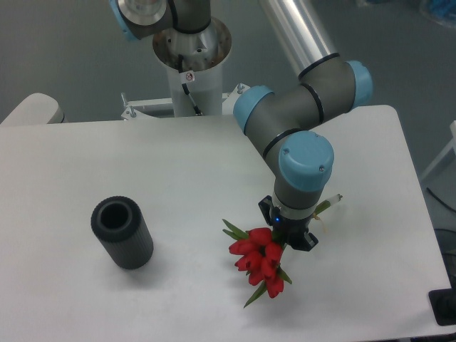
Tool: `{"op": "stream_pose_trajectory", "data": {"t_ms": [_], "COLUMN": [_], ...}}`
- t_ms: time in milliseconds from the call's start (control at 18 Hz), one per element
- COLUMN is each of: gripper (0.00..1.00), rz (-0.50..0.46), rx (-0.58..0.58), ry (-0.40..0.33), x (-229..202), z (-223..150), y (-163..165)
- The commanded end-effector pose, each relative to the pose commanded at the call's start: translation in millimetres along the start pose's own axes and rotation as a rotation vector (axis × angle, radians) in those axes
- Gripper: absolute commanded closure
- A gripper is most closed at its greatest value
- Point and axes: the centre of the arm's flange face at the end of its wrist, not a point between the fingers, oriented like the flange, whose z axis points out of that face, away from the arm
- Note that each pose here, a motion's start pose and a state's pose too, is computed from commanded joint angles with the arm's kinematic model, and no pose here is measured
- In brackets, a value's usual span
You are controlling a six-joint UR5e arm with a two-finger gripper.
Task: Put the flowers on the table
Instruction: 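Lower the held red tulips toward the table with the gripper, then set the tulips on the table and open the gripper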
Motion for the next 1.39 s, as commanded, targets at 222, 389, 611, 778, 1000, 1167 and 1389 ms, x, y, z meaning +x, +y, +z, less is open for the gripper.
{"op": "stream_pose_trajectory", "data": {"t_ms": [222,389,611,778,1000,1167,1389], "gripper": [0.83,0.83,0.85,0.87,0.89,0.90,0.90], "rz": [0.001,-0.005,-0.060,-0.140,-0.166,-0.226,-0.307], "rx": [-0.001,-0.005,-0.017,-0.019,-0.019,-0.016,-0.025], "ry": [0.005,0.008,0.024,0.030,0.024,0.014,0.010], "x": [2,2,11,9,-1,-4,-8], "z": [2,2,9,16,27,32,40], "y": [-1,0,-2,-3,-4,-5,-3]}}
